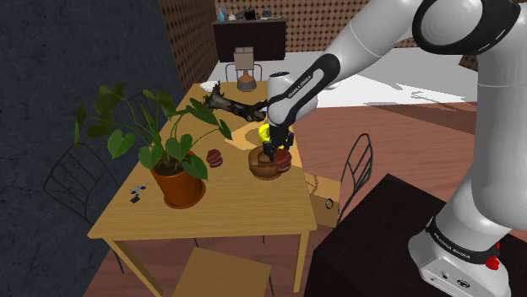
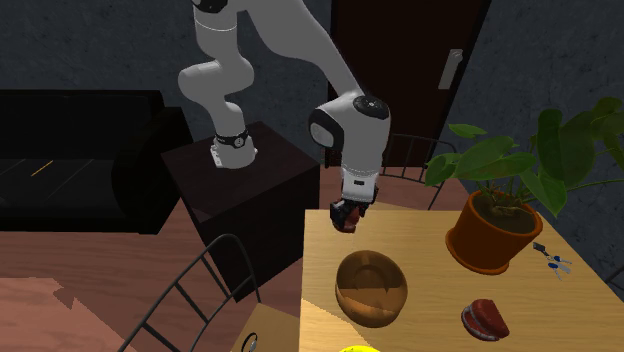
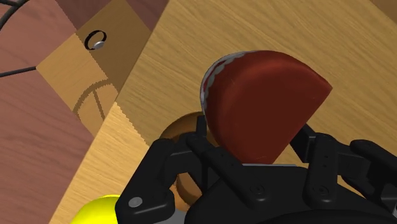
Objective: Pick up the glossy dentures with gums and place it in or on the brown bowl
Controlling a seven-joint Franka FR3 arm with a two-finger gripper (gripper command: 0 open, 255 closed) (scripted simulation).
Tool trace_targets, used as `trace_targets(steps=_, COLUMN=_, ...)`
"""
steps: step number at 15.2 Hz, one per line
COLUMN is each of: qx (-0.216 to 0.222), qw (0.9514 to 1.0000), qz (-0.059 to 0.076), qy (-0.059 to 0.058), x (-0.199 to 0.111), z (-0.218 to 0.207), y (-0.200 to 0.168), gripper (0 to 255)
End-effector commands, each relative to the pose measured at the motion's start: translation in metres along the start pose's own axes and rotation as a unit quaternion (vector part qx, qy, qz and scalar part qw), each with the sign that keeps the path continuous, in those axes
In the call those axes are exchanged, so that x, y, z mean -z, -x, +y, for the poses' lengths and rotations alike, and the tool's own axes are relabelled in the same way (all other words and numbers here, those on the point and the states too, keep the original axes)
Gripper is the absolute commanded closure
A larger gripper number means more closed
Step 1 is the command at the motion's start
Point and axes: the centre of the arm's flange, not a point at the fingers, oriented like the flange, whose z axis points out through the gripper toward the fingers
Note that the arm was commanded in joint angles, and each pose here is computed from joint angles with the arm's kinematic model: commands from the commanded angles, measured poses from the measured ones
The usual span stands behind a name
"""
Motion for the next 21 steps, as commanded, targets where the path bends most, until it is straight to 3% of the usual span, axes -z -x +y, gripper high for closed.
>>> trace_targets(steps=1, qx=0.0, qw=1.0, qz=0.0, qy=0.0, x=0.012, z=0.0, y=0.001, gripper=255)
trace_targets(steps=3, qx=0.0, qw=1.0, qz=0.0, qy=0.0, x=0.021, z=0.0, y=0.001, gripper=255)
trace_targets(steps=15, qx=0.0, qw=1.0, qz=0.0, qy=0.0, x=0.03, z=0.025, y=-0.158, gripper=255)
trace_targets(steps=21, qx=0.0, qw=1.0, qz=0.0, qy=0.0, x=-0.002, z=0.026, y=-0.159, gripper=255)
